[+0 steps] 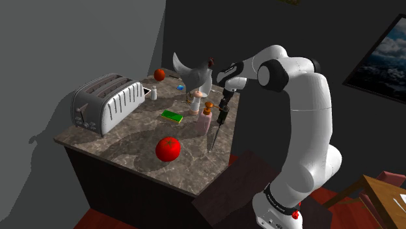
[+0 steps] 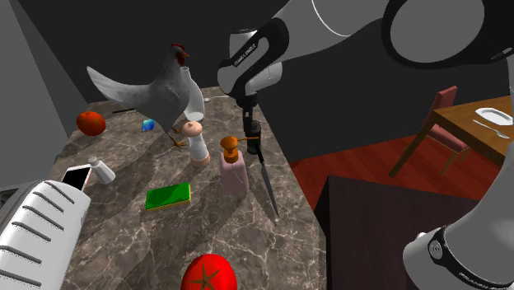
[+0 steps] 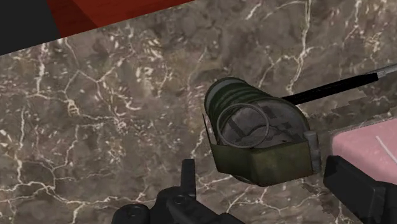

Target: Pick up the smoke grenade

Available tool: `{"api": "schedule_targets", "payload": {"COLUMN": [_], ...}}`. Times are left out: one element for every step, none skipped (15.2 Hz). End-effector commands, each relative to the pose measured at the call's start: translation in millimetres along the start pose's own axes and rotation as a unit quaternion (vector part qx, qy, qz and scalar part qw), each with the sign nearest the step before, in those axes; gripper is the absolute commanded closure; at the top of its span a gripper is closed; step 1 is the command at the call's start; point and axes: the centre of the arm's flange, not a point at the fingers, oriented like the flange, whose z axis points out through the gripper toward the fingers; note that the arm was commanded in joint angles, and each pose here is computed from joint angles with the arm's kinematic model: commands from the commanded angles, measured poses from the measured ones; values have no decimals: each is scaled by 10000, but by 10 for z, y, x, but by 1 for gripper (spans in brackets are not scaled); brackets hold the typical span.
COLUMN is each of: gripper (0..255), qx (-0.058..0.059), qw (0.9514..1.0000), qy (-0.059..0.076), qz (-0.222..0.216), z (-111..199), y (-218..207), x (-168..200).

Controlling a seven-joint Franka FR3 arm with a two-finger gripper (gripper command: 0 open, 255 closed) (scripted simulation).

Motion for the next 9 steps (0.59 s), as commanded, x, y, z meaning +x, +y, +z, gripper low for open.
{"api": "schedule_targets", "payload": {"gripper": [0,0,0,0,255,255,255,255,255], "qx": [-2,-2,-2,-2,-1,-1,-1,-1,-1], "qw": [10000,10000,10000,10000,10000,10000,10000,10000,10000], "qy": [3,3,3,3,3,3,3,3,3], "qz": [-1,-1,-1,-1,-1,-1,-1,-1,-1], "z": [106,159,189,189,189,187,186,186,186], "y": [1,1,1,1,-10,-11,-11,-11,-11], "x": [7,8,7,8,2,6,6,5,5]}}
